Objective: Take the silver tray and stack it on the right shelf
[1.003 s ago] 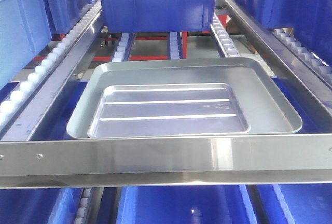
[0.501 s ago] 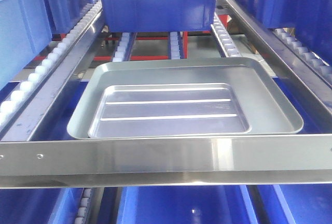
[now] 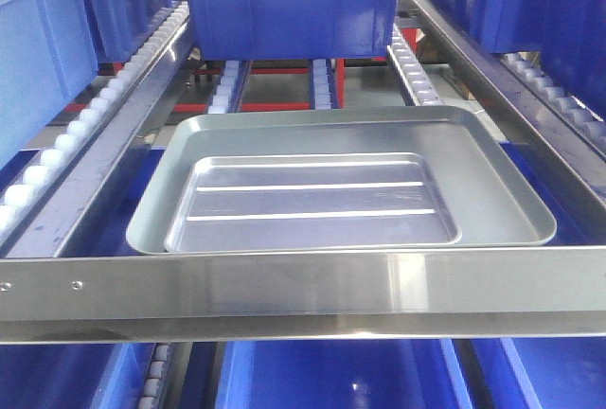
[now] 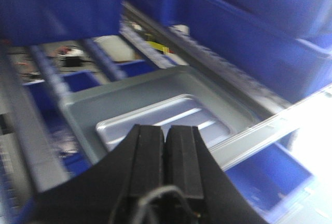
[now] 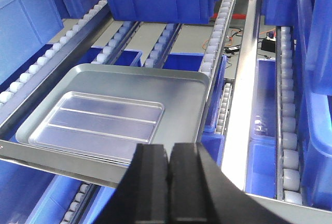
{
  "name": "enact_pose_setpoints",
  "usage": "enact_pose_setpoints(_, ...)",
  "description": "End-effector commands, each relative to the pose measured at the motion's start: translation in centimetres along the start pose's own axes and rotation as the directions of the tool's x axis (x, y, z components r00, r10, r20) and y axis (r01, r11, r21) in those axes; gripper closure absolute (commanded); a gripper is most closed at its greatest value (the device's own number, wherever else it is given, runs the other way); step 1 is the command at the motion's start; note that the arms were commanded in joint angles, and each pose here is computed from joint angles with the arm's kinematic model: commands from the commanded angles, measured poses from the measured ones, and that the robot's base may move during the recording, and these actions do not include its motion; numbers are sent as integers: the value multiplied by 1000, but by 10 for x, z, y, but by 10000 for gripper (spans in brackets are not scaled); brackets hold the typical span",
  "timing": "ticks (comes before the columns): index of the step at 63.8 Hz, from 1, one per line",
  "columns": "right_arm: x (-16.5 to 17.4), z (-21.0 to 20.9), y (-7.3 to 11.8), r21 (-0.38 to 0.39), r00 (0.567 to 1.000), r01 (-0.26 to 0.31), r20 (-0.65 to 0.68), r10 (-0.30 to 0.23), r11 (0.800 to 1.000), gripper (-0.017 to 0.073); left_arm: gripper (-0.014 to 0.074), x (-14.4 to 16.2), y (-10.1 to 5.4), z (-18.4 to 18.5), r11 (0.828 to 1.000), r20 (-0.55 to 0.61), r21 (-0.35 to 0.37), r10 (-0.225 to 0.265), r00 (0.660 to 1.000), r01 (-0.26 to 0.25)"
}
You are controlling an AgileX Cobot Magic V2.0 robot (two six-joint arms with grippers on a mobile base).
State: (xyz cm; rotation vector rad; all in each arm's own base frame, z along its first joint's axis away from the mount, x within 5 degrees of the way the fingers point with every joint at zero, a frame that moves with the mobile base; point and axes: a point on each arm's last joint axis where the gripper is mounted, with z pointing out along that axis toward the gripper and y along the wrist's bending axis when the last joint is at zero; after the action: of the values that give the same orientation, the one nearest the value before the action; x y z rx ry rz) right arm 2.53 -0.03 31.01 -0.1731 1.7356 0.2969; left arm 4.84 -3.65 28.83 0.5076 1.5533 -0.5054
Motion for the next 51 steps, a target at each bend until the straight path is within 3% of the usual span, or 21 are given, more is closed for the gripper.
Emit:
enact_pose_setpoints(1,-15,-2,2,-8,995,26,95,-25,1000,502,687,-3,7,-5,993,139,-122,8,990,9)
enact_pose_setpoints(5,-15,-2,2,-8,995,26,95,-25,1000,502,687,13,13,-7,974,158,-228,23,987,13)
enact_pose_setpoints(12,-15,-2,2,-8,995,26,95,-25,1000,502,687,49,22,-10,919,183,-393,47,982,29)
enact_pose_setpoints(20,-15,-2,2,-7,995,26,94,-25,1000,502,687,80,29,-10,861,215,-507,84,973,37)
enact_pose_setpoints(25,-15,-2,2,-8,995,26,95,-25,1000,502,687,84,32,-11,834,169,-550,65,983,39)
enact_pose_setpoints(30,-15,-2,2,-8,995,26,96,-25,1000,502,687,83,33,-12,824,176,-565,73,982,40)
enact_pose_setpoints(51,-15,-2,2,-8,995,26,96,-25,1000,502,687,83,33,-12,824,178,-565,74,981,40)
